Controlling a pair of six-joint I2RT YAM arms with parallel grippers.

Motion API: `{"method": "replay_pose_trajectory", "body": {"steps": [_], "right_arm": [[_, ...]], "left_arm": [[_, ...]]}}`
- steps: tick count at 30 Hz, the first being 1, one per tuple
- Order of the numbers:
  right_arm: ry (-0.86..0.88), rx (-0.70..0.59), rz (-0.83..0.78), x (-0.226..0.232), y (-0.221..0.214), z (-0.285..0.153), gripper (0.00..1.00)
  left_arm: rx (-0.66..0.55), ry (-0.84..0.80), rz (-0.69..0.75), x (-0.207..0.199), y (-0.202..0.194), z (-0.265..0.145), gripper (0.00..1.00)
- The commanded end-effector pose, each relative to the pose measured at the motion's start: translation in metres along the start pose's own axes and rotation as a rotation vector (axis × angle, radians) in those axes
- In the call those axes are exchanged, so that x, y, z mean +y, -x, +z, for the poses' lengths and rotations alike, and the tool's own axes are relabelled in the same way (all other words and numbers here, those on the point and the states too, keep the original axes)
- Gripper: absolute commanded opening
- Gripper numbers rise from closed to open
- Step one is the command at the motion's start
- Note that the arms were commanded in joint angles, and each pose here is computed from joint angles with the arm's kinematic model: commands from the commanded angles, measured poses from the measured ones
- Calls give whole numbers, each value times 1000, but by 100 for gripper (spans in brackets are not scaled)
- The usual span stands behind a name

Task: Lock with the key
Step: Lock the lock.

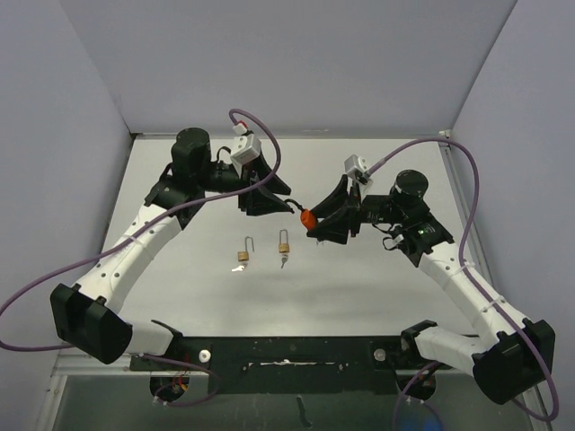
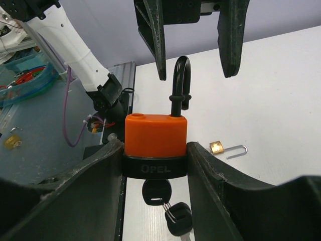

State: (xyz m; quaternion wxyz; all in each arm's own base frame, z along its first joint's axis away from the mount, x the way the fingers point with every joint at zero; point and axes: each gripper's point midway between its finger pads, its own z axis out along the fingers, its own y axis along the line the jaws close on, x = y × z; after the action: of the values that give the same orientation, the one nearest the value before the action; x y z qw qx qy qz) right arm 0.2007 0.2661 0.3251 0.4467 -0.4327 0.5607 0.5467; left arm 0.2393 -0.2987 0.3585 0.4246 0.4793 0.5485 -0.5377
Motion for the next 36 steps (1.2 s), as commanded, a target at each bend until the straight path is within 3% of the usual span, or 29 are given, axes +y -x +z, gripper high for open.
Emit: {"method": "replay_pose_trajectory", "body": {"steps": [1,6,12,18,21,27,28,33,34,36], "right_arm": [[-19,-37,-105,3,25,1,0],[-45,-40,-113,-2,26,1,0],[-60,-43,-117,-5,27,1,0],[-69,-45,-117,-5,28,1,0],[-78,-47,-121,-6,29,1,0],[-120,-38,-126,-13,28,1,0],[-132,-37,-127,-15,28,1,5],[-200,-52,-144,-22,35,-3,66],[-213,-58,-147,-23,36,-5,72],[-255,-76,-153,-26,42,-8,97]], "left_arm": [[-23,-29,88,-16,24,0,43],[-2,-29,77,-16,19,4,30],[32,-4,62,-12,8,8,26],[37,8,66,-12,8,10,14],[48,46,58,-5,7,10,0],[65,155,21,7,16,12,0],[63,160,29,5,18,12,0],[48,227,81,5,30,8,0],[44,226,96,2,34,7,0],[40,215,112,-4,40,5,0]]}}
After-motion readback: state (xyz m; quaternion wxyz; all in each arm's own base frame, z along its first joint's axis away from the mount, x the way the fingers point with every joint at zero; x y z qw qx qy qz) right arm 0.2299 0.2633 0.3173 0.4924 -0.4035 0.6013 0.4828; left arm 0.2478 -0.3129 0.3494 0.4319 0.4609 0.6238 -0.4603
